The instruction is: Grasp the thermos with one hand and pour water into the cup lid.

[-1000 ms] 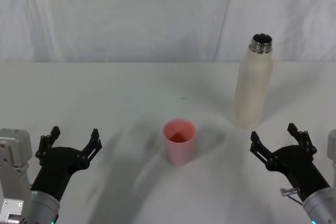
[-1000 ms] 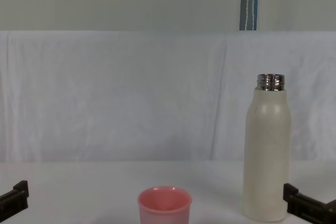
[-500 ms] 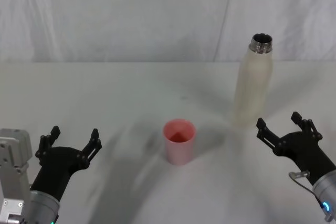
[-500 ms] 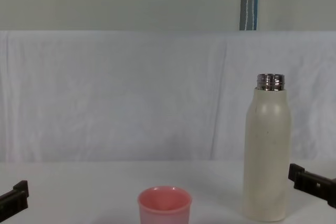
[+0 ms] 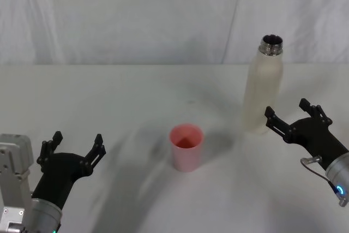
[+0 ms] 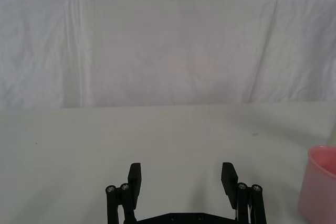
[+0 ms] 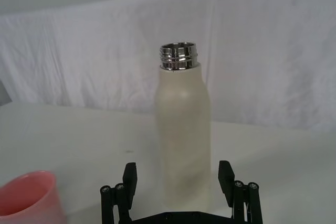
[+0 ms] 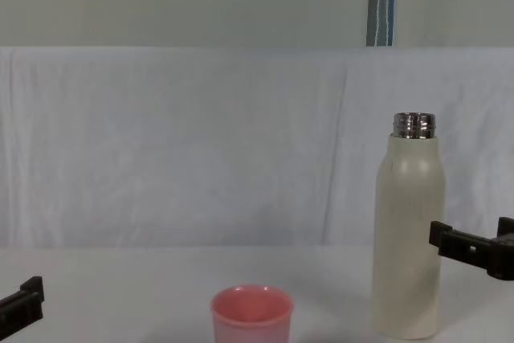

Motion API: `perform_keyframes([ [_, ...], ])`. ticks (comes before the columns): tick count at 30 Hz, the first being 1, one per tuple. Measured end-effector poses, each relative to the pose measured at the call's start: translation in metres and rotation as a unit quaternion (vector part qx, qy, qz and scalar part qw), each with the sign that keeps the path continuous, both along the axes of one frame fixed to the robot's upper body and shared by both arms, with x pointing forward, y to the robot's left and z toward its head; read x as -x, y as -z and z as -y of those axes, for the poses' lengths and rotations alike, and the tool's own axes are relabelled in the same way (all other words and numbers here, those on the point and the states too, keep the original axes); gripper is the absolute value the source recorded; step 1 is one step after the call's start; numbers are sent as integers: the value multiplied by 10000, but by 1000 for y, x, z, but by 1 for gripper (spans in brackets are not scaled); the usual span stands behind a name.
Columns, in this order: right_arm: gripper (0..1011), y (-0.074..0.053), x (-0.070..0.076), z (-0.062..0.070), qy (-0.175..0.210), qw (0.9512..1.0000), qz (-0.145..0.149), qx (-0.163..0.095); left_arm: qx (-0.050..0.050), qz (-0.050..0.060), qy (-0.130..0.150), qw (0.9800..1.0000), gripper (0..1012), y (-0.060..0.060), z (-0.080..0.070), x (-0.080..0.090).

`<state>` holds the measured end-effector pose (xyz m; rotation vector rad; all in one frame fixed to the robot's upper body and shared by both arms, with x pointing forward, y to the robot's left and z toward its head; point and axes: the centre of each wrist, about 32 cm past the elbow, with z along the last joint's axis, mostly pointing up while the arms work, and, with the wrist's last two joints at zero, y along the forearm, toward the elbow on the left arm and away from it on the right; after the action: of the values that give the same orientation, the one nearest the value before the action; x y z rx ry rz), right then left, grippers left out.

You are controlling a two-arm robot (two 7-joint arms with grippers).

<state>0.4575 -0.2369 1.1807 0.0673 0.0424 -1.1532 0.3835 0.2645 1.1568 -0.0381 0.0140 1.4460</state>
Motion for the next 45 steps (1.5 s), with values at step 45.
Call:
perform_keyframes([
  [45, 1001, 21, -38, -10, -110, 9982, -409, 418, 0, 0, 0, 10000, 1001, 0, 0, 0],
])
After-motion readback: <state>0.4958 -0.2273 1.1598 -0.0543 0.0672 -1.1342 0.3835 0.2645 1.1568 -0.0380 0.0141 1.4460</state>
